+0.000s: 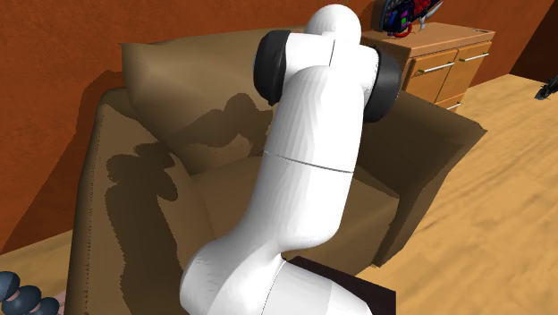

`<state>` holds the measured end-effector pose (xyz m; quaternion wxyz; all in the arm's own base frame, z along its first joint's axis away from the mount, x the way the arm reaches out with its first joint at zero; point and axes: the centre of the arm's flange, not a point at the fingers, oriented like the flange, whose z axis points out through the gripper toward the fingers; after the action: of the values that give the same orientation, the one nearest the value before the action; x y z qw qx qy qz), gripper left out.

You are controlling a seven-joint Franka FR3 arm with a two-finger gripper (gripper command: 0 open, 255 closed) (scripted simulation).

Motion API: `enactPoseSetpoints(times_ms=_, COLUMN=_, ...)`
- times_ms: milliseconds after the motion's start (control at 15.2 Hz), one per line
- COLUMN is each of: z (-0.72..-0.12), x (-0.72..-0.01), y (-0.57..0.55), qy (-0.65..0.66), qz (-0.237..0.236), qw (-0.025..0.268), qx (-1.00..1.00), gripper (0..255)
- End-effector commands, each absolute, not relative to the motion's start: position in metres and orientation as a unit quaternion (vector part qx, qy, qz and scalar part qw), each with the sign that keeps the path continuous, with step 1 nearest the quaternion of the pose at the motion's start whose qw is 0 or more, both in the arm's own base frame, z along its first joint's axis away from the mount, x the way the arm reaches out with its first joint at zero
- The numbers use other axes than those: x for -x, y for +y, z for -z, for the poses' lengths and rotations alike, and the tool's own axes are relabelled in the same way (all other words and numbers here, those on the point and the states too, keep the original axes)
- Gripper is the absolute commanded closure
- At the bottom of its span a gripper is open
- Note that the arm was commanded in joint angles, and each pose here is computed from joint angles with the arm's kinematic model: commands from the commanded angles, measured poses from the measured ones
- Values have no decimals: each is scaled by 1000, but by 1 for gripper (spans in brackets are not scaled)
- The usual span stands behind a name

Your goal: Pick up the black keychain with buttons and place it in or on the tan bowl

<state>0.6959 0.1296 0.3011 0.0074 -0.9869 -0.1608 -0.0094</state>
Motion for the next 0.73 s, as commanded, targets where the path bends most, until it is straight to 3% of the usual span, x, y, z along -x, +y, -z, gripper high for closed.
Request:
enactPoseSetpoints(times_ms=0, z=-292, x=-696, y=130, qy=-161, qz=10, qw=7, qx=987, gripper=255)
enactPoseSetpoints(times_ms=462, z=-292, x=-696, y=130, qy=-161, qz=10, qw=7, qx=987, gripper=255)
enactPoseSetpoints(times_ms=528, z=-292, x=-696, y=130, qy=-161, qz=10, qw=7, qx=987, gripper=0)
enactPoseSetpoints(times_ms=660, z=-292, x=-696, y=130, qy=-161, qz=10, qw=7, qx=987, gripper=0)
